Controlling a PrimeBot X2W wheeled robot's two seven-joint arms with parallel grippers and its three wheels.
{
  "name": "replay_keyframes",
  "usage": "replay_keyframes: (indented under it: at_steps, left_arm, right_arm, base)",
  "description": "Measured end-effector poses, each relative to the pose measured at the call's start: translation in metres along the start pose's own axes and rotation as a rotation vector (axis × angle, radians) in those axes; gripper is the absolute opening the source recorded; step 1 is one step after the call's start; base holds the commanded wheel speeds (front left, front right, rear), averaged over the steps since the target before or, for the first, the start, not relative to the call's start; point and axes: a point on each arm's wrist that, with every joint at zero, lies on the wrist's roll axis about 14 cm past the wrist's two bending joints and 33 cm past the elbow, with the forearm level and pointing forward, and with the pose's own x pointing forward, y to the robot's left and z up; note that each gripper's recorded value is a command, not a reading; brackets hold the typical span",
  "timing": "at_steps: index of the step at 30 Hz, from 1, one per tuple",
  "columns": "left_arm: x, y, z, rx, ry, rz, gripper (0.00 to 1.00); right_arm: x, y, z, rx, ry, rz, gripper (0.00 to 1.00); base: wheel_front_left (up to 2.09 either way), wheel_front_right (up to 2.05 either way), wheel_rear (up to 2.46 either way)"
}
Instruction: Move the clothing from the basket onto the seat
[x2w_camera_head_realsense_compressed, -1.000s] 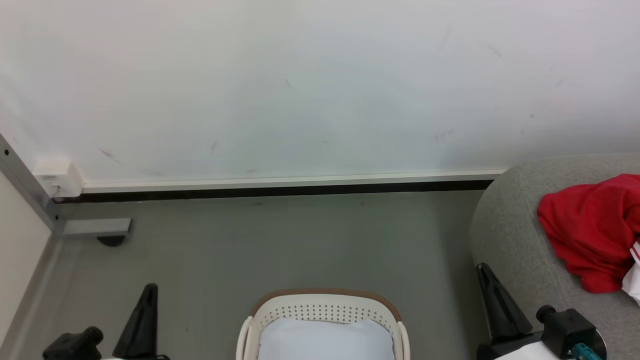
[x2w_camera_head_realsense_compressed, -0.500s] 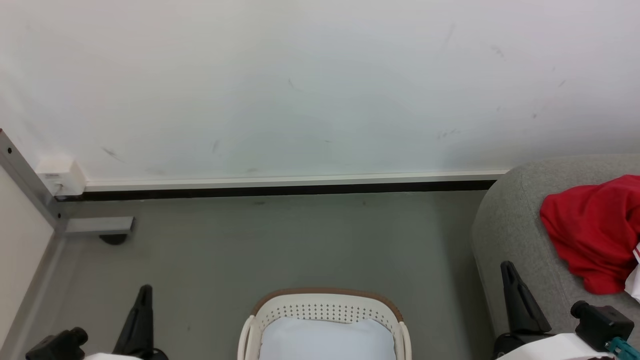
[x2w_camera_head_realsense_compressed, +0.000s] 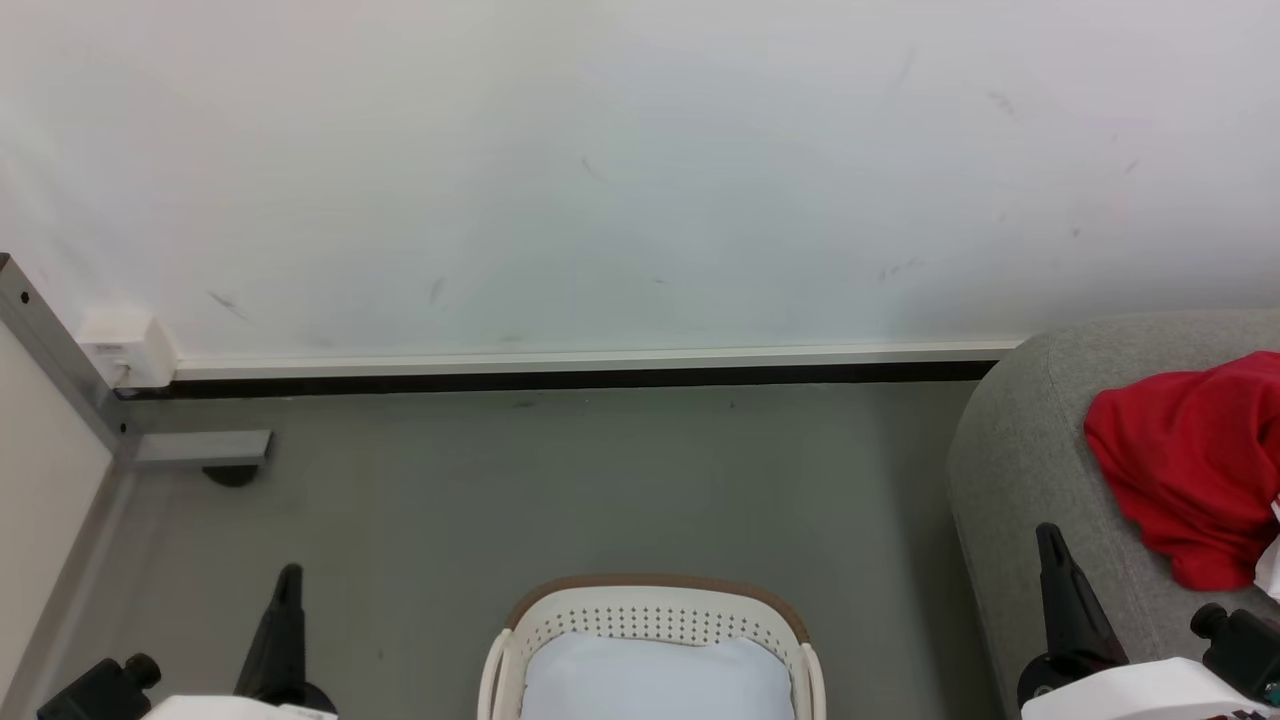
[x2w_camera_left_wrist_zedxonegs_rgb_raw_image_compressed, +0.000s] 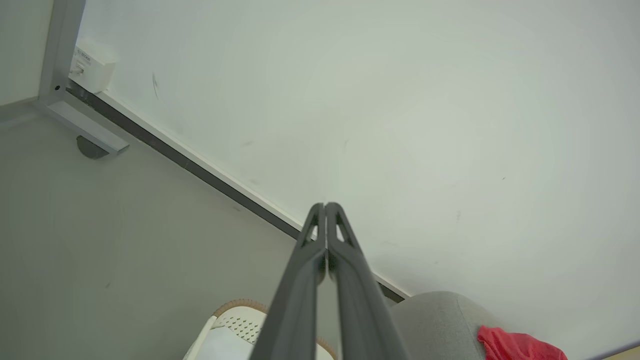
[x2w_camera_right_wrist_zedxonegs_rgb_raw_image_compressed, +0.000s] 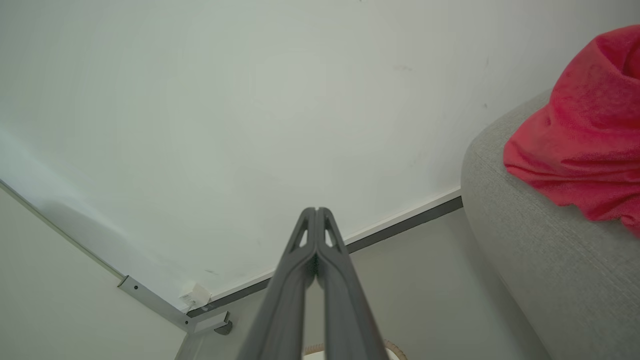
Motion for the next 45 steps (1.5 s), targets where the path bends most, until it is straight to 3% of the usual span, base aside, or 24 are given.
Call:
replay_keyframes:
  at_steps: [45]
  left_arm:
    - [0.006, 0.002, -0.001, -0.509, 0.014, 0.039, 0.0]
  right_arm:
    - [0.003, -0.025, 0.013, 0.5, -0.02, -0.082, 0.0]
  base:
    - [0.0, 0.0, 0.0]
